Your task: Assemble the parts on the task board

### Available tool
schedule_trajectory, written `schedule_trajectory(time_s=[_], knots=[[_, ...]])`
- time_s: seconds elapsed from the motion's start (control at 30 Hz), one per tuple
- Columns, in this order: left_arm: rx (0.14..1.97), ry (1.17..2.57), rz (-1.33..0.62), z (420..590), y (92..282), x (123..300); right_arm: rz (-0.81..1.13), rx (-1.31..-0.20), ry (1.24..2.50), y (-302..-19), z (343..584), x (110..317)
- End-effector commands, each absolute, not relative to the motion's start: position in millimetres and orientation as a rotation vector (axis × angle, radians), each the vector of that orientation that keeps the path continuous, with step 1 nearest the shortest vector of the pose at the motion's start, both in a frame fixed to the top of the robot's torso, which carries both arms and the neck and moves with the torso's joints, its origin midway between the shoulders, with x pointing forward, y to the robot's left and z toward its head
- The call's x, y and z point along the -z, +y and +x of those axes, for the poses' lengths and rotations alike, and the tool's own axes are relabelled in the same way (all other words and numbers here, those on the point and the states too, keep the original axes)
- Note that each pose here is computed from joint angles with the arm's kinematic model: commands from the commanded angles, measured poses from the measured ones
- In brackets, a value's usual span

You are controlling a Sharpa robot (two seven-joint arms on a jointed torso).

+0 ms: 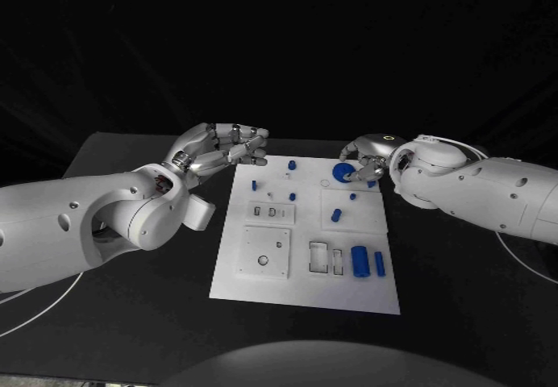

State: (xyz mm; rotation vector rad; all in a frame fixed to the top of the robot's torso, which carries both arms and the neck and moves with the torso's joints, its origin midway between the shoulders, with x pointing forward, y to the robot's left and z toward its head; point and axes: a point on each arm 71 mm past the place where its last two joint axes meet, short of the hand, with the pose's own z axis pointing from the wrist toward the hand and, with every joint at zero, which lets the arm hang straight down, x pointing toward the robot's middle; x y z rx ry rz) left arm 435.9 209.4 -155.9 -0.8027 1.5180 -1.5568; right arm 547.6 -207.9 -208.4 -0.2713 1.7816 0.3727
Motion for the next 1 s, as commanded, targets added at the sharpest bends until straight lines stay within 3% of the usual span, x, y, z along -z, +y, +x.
schedule_trajectory(time_s=[0.03, 1.0], knots=[[1.582, 1.528, -0.797, 434.7, 206.6, 155.2, -0.296, -0.353, 1.794, -207, 548, 211], [1.586, 1.537, -0.797, 434.2, 204.6, 155.6, -0.310, -0.320, 1.857, -209, 548, 222]])
